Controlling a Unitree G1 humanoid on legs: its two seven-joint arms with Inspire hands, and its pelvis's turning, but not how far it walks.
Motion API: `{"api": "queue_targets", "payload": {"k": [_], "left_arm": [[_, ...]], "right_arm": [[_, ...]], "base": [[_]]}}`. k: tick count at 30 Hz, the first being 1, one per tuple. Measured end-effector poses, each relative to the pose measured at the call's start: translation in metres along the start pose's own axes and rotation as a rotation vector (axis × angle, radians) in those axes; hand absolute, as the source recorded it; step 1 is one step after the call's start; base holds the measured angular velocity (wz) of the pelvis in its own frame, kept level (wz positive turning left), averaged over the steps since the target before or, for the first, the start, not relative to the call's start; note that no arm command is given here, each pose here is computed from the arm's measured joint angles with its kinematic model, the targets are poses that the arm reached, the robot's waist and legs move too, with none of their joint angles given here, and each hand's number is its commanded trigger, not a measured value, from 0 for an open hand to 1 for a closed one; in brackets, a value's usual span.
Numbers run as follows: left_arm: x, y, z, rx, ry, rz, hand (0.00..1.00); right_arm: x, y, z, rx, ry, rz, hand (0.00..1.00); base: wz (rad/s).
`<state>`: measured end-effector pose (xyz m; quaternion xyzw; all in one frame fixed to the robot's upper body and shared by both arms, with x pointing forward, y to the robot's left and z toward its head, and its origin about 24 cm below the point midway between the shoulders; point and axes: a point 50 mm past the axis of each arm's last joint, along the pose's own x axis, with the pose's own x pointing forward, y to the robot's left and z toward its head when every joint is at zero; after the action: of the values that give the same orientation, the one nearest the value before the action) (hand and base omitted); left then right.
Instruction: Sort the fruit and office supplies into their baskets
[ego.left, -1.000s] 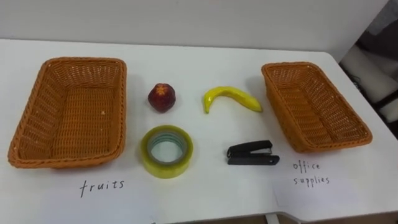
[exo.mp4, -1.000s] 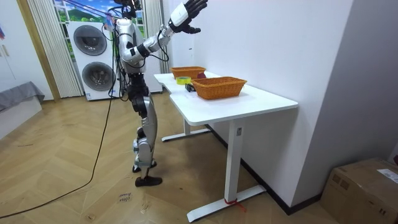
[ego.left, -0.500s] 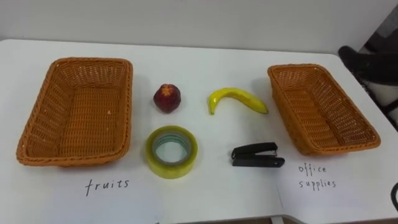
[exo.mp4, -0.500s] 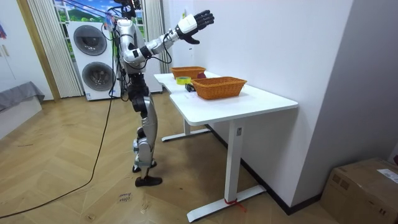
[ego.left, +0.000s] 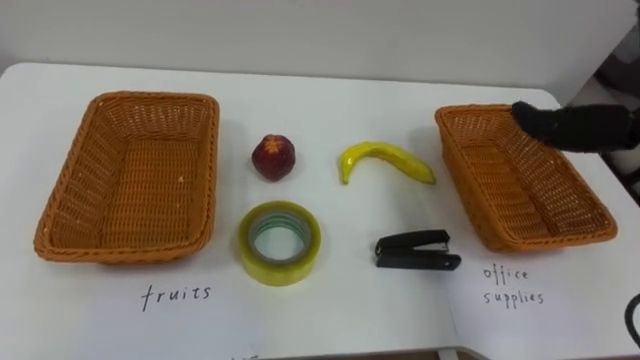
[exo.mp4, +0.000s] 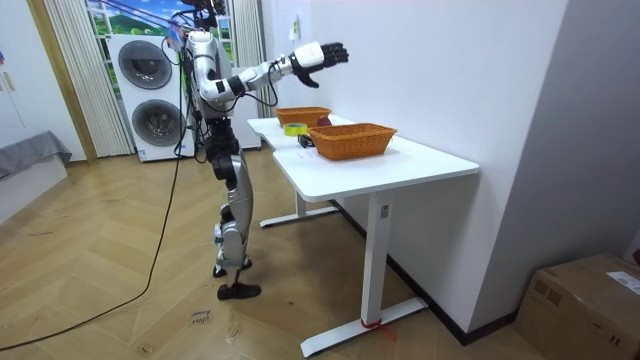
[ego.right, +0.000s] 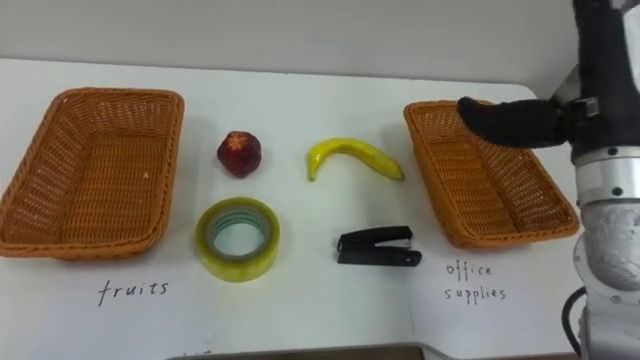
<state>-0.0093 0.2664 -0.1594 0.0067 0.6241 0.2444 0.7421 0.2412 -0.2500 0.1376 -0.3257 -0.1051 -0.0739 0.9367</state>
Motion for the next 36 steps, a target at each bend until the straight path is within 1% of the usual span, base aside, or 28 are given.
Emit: {"api": "queue_targets", "payload": {"k": [2,5,9,20,24,31,36], "left_arm": [[0.000,-0.001,0.000,0.012,0.001,-0.001,0.00],[0.000,-0.001,-0.001,0.012,0.004,-0.001,0.00],[0.000,0.000,0.001,0.013,-0.001,-0.010,0.00],[0.002,-0.006,0.013,0.022,-0.031,-0.067,0.00],[0.002,-0.007,0.017,0.023,-0.041,-0.079,0.00],[0.002,-0.005,0.018,0.033,-0.038,-0.087,0.00],[0.002,-0.006,0.019,0.063,-0.040,-0.097,0.00]], "right_arm": [[0.000,0.009,-0.003,0.007,0.027,0.066,0.00],[0.000,0.015,-0.003,0.011,0.032,0.133,0.00],[-0.001,0.017,-0.004,-0.004,0.036,0.184,0.00],[-0.003,0.025,-0.006,-0.118,0.068,0.364,0.00],[-0.004,0.028,-0.006,-0.121,0.071,0.414,0.00],[-0.006,0.039,-0.005,-0.117,0.066,0.516,0.00],[-0.014,0.050,-0.010,-0.112,0.095,0.587,0.00]], "base": [[0.00],[0.00],[0.00],[0.00],[0.00],[0.02],[0.04]]}}
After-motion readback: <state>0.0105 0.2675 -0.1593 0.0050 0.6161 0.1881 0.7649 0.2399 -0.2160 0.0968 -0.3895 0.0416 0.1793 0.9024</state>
